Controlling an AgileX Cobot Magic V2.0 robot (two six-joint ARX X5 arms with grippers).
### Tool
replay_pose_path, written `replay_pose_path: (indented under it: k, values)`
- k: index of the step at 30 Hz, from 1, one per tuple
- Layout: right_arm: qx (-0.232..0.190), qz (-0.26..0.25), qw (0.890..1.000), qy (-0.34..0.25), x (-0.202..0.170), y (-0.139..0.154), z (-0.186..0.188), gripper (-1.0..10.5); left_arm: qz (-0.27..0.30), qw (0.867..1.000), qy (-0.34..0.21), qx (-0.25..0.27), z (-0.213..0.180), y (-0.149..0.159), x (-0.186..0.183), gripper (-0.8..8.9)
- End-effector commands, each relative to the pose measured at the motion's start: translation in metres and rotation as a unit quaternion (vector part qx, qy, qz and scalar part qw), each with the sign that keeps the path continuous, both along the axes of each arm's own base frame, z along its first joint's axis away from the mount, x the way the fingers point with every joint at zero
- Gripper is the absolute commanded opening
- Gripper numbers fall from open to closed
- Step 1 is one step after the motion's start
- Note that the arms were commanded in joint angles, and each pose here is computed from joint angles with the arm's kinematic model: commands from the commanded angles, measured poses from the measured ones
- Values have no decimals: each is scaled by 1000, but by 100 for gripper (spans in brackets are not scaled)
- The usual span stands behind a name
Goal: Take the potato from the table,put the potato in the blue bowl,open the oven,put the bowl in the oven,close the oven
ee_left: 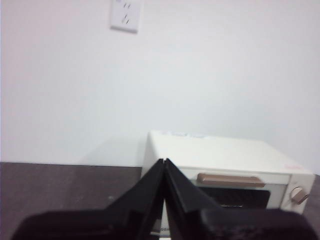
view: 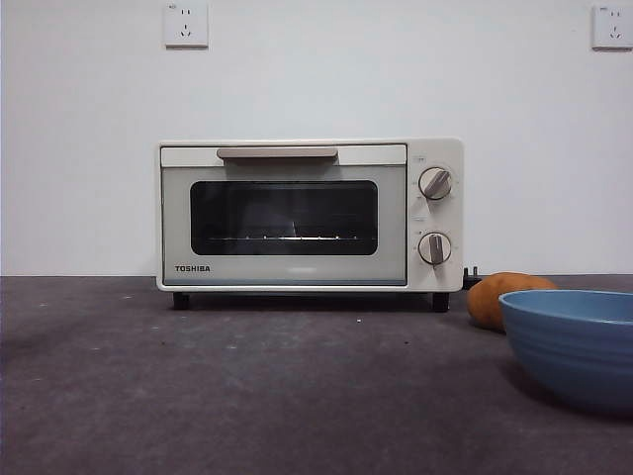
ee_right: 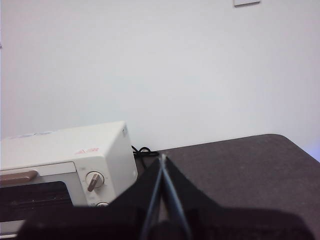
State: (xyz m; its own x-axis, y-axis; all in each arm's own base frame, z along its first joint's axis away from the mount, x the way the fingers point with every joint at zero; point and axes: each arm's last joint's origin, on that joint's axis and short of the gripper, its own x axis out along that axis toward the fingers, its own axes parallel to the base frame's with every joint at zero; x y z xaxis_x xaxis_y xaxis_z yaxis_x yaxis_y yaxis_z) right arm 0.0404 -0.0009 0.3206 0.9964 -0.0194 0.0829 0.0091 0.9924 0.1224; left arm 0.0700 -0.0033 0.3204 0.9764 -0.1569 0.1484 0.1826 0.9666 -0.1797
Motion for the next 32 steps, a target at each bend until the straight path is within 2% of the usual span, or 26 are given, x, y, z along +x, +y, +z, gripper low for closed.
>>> replay_pose_path:
  k: [1, 4, 9, 12, 15, 19, 22, 24, 29, 32]
  values:
    - [2, 4, 1000, 13, -5, 0, 19, -8, -3, 1000, 14, -9, 18, 0, 0, -6]
    - [3, 15, 999, 44, -6, 1, 38, -7, -5, 998, 57, -27, 35, 0, 1, -6]
    - [6, 16, 993, 119, 3, 1, 60, -5, -3, 990, 138, -25, 60, 0, 12, -6]
    - [10, 35, 985, 170, 14, 2, 69, -5, -23, 982, 187, -24, 70, -1, 23, -6]
    - [18, 63, 971, 231, 29, 3, 74, -5, -65, 971, 231, -10, 75, -2, 36, -6]
    - [32, 93, 940, 326, 53, 4, 75, -5, -126, 950, 285, 3, 73, -5, 57, -6]
    - [20, 111, 917, 383, 76, 4, 74, -3, -157, 936, 315, -1, 66, -6, 72, -6]
    - [11, 115, 904, 413, 94, 4, 72, -3, -162, 928, 336, -5, 61, -6, 82, -6]
    - [19, 133, 873, 470, 146, 3, 63, 1, -163, 912, 377, -10, 48, -5, 104, -6]
    - [26, 165, 838, 519, 188, 4, 46, 1, -165, 901, 402, -9, 39, -5, 119, -6]
